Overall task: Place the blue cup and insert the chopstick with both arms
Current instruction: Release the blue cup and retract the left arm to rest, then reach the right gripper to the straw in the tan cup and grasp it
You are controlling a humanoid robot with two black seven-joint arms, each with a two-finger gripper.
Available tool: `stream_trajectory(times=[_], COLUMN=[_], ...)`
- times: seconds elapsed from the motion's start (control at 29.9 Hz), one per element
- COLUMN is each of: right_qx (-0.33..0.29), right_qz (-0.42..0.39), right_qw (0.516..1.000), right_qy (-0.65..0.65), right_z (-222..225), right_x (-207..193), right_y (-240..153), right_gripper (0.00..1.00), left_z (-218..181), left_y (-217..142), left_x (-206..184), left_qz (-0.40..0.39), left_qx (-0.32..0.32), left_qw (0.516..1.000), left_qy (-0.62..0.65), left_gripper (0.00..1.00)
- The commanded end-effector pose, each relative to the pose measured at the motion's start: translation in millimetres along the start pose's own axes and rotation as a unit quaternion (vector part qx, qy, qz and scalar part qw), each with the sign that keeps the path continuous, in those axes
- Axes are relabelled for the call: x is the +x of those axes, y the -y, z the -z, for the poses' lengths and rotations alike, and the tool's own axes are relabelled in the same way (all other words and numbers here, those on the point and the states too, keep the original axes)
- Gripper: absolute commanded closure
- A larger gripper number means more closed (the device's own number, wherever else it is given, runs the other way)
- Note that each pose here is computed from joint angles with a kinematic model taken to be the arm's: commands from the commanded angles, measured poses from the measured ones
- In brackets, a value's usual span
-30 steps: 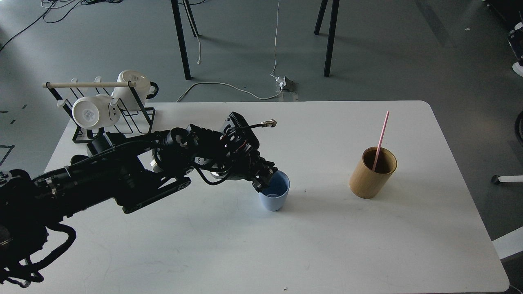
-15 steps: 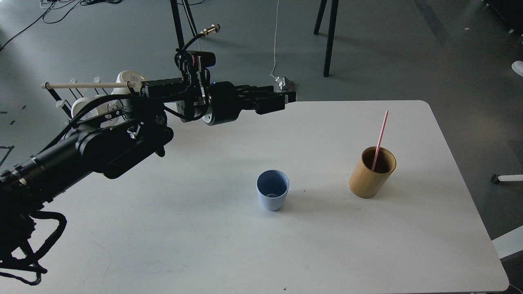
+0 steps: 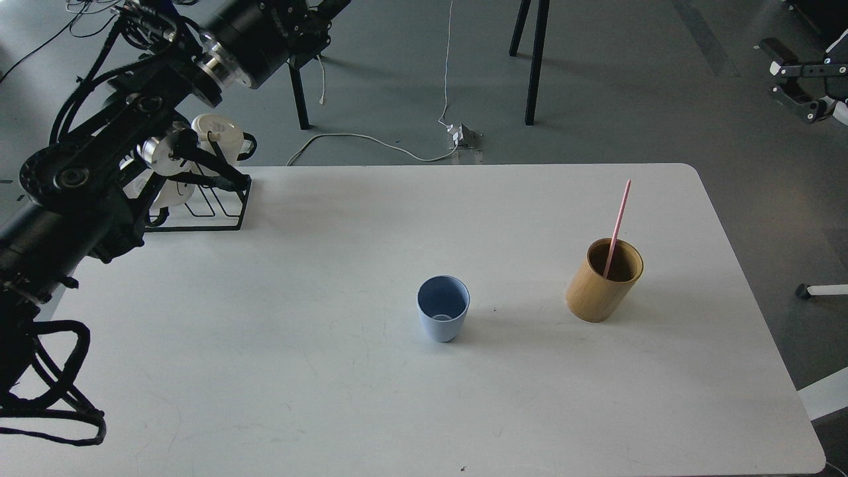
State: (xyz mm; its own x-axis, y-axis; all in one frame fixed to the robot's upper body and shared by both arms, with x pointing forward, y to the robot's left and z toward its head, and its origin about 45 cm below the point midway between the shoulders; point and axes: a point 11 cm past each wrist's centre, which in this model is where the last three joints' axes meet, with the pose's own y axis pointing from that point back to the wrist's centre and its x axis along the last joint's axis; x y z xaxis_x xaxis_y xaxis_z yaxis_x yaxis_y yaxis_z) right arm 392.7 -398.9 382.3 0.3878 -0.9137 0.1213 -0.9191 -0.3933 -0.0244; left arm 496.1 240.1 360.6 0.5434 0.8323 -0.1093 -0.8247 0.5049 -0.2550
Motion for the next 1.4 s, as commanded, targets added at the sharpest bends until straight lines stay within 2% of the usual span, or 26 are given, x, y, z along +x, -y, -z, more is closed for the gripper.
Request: stream_trajectory(times=[0.0, 0.13, 0.2, 0.43, 0.57, 0.74, 0.87, 1.07, 1.17, 1.27, 1.34, 1.37], right_qx=[-0.03, -0.044, -0.058, -0.128, -0.156, -0.185, -0.2, -0.212, -0.22, -0.228, -0.23, -0.232], right_qz=[0.024, 0.048, 0.054, 0.11, 0.137, 0.18, 0.189, 0.199, 0.208, 0.217, 0.218, 0.218], right_qw=[0.994, 0.98, 0.968, 0.922, 0.911, 0.864, 0.847, 0.838, 0.828, 0.821, 0.819, 0.819], right_qy=[-0.101, -0.189, -0.237, -0.349, -0.356, -0.432, -0.454, -0.461, -0.472, -0.477, -0.479, -0.478], right_z=[-3, -8, -12, -62, -94, -131, -156, -172, -176, -181, -182, -184], right_x=[-15, -26, -26, -43, -55, -71, -78, -83, -85, -86, -86, -85], right_y=[3, 5, 4, 2, 2, 4, 5, 11, 12, 11, 12, 12], right_gripper=[0.01, 0.02, 0.02, 0.02, 0.02, 0.02, 0.03, 0.14, 0.27, 0.48, 0.55, 0.55], left_z=[0, 7, 26, 65, 69, 68, 69, 73, 71, 69, 69, 69], left_y=[-13, -25, -42, -79, -85, -87, -88, -94, -92, -92, -92, -91], left_x=[29, 47, 58, 78, 85, 88, 90, 96, 96, 97, 97, 96], left_qz=[-0.026, -0.064, -0.092, -0.16, -0.177, -0.18, -0.184, -0.197, -0.195, -0.195, -0.195, -0.194], left_qx=[-0.031, -0.051, -0.047, -0.049, -0.049, -0.049, -0.049, -0.046, -0.048, -0.048, -0.048, -0.048], left_qw=[0.993, 0.983, 0.976, 0.951, 0.948, 0.948, 0.947, 0.946, 0.946, 0.946, 0.946, 0.946], left_qy=[-0.108, -0.162, -0.193, -0.26, -0.26, -0.258, -0.257, -0.255, -0.254, -0.253, -0.253, -0.254], left_gripper=[0.0, 0.0, 0.0, 0.0, 0.0, 0.0, 0.0, 0.0, 0.0, 0.0, 0.0, 0.0])
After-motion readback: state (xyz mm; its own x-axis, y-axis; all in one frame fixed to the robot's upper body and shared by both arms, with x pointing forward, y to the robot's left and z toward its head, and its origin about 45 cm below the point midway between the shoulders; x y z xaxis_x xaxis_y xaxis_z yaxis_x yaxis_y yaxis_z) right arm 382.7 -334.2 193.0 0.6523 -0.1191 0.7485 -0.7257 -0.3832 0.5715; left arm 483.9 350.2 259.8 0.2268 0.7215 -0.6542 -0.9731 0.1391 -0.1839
